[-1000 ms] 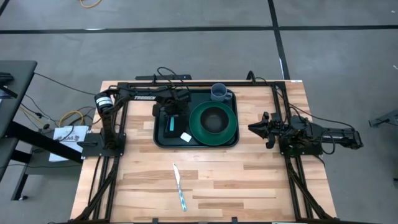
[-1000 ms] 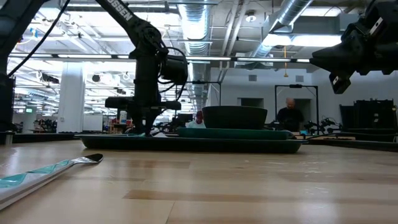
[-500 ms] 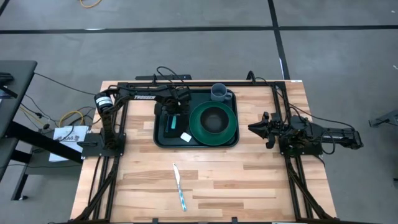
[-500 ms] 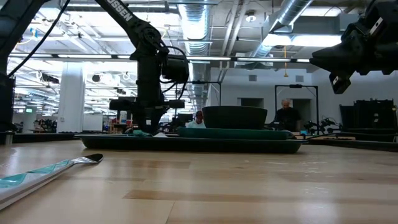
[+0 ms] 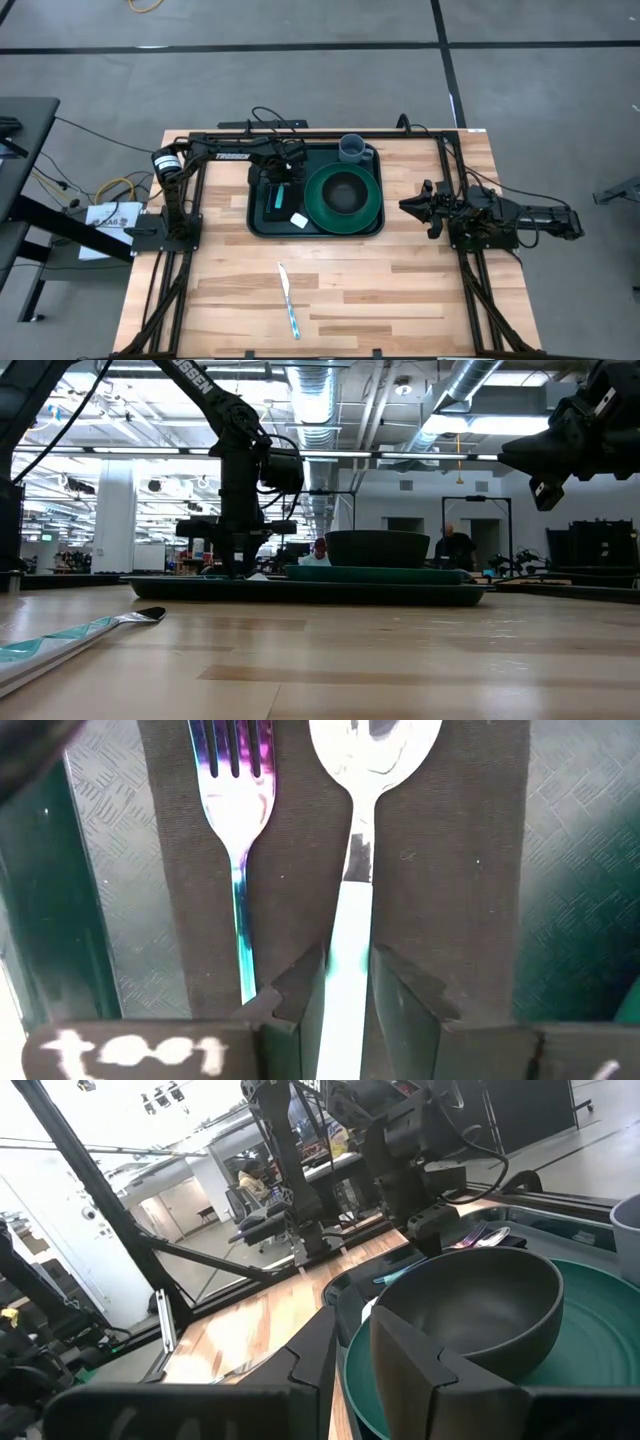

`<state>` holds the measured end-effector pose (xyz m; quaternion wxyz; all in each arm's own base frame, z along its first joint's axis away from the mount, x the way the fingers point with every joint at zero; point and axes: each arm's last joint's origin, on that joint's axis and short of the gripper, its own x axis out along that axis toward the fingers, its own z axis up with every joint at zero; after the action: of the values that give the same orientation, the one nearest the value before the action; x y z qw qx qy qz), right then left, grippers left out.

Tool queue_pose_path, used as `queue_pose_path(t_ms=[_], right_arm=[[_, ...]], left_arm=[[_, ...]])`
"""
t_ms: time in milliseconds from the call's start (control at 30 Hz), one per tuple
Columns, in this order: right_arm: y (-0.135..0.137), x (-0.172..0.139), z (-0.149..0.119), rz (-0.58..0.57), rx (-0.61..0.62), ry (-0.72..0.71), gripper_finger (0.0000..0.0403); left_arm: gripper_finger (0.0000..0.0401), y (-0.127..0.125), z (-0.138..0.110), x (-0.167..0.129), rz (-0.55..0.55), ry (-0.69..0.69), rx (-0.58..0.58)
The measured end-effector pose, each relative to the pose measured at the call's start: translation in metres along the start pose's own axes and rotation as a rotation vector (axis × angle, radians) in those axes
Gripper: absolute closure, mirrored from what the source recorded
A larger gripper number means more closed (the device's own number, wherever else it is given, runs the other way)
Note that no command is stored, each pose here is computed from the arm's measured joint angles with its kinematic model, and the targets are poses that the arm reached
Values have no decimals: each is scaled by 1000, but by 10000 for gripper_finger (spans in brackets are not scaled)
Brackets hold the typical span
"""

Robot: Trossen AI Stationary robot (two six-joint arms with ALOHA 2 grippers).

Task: Set up tray
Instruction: Put the light blue spoon beside the blue fork on top of the black towel on the black serving tray, then put the blue pattern table knife beside the light blue spoon on top of the black towel on the black serving tray

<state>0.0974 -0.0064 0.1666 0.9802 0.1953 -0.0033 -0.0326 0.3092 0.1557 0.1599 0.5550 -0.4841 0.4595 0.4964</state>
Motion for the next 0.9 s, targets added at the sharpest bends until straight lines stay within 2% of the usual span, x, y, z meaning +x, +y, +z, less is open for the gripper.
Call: queue_pose_path(t_ms=[300, 500, 667, 800, 900], right_arm=[[0, 0, 0, 0, 0, 0, 344], [0, 0, 0, 0, 0, 0, 344], [0, 0, 0, 0, 0, 0, 344], [0, 0, 0, 0, 0, 0, 344], [0, 0, 0, 0, 0, 0, 344]], left_arm=[[326, 3, -1, -21, -43, -14, 38], [326, 1, -17, -55, -168, -14, 81], [326, -14, -63, -88, -346, 65, 172], [326, -28, -118, -111, -482, 96, 213], [326, -34, -162, -122, -545, 102, 187]])
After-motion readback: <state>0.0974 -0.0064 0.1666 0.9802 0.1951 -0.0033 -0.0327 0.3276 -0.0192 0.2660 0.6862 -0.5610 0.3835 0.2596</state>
